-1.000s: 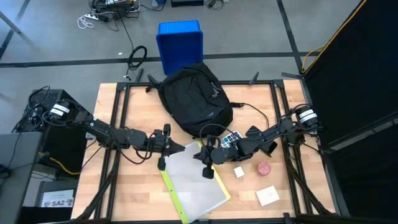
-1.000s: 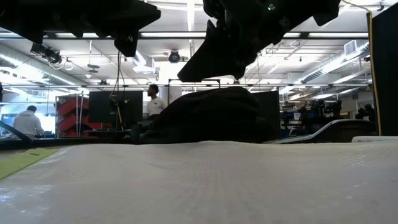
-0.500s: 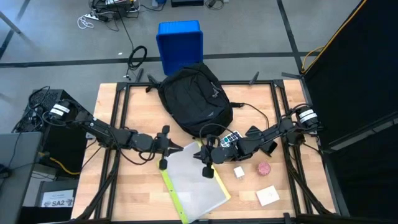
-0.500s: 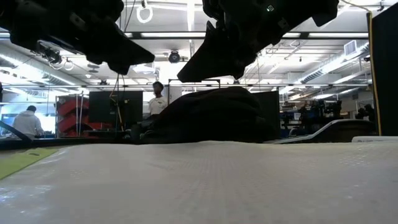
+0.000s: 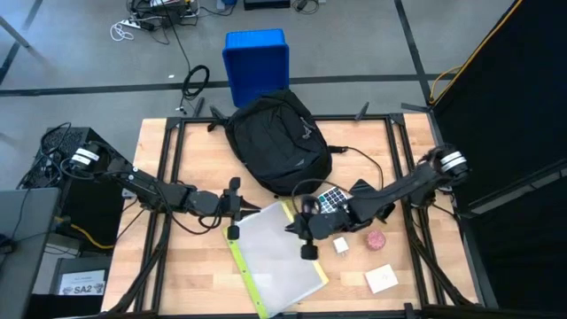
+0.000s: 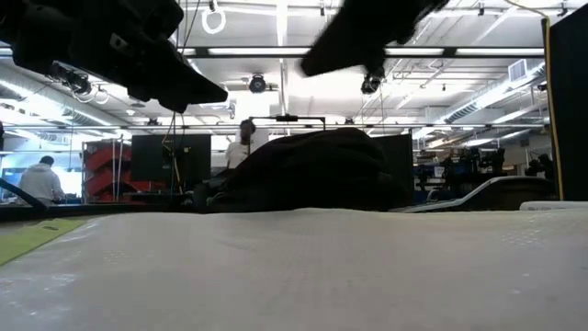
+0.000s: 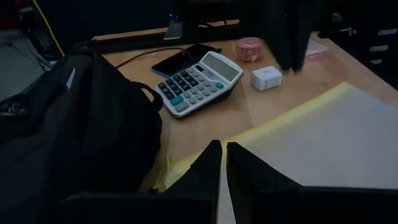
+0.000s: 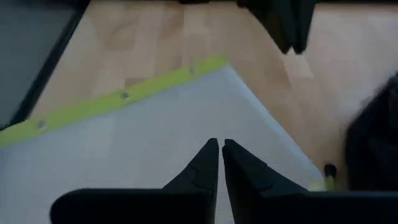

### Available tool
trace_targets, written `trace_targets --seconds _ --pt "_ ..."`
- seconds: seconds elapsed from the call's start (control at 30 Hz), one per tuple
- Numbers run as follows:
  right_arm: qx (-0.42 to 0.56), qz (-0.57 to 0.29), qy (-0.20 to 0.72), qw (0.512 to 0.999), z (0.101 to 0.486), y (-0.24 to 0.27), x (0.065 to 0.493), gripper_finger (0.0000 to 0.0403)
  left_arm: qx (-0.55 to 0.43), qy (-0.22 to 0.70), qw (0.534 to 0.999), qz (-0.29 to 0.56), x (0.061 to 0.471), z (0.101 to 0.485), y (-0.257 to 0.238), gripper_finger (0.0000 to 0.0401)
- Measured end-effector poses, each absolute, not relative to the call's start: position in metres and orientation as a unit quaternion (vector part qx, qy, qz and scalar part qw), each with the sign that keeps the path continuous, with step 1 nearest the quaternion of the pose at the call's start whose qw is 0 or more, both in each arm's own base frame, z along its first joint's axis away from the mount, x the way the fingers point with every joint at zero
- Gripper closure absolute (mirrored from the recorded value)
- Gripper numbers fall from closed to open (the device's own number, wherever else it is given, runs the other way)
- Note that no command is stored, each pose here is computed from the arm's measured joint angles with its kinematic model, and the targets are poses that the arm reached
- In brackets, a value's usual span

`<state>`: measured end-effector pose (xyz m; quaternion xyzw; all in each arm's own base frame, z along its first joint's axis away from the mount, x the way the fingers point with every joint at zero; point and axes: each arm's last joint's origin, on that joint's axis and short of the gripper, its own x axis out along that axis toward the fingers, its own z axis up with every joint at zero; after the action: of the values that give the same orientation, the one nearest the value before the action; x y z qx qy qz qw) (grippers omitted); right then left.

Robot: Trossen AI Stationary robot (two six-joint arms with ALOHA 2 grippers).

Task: Unpack backpack
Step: Put the charger adapter into the yellow zip bag

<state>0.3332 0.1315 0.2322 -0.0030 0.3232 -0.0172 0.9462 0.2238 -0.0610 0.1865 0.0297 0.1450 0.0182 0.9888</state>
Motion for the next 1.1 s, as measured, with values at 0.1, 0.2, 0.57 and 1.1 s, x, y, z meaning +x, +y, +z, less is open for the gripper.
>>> trace_targets --seconds 0.1,0.2,0.57,1.1 --pt "0.023 -0.025 0.388 0.921 0.244 0.136 0.311 0.0398 0.012 0.144 0.989 0.021 0.224 0.187 -0.061 0.0401" --pt "0.066 -0.005 0.432 0.899 0.246 0.143 0.292 0.0392 0.003 0.145 0.989 0.022 0.224 0.186 -0.061 0.0401" --pt "0.129 0.025 0.44 0.888 0.187 0.168 0.258 0.0365 -0.046 0.139 0.989 0.027 0.224 0.187 -0.062 0.0401" --pt "0.17 0.0 0.373 0.912 0.149 0.126 0.261 0.0361 -0.031 0.157 0.987 0.03 0.234 0.169 -0.065 0.0401"
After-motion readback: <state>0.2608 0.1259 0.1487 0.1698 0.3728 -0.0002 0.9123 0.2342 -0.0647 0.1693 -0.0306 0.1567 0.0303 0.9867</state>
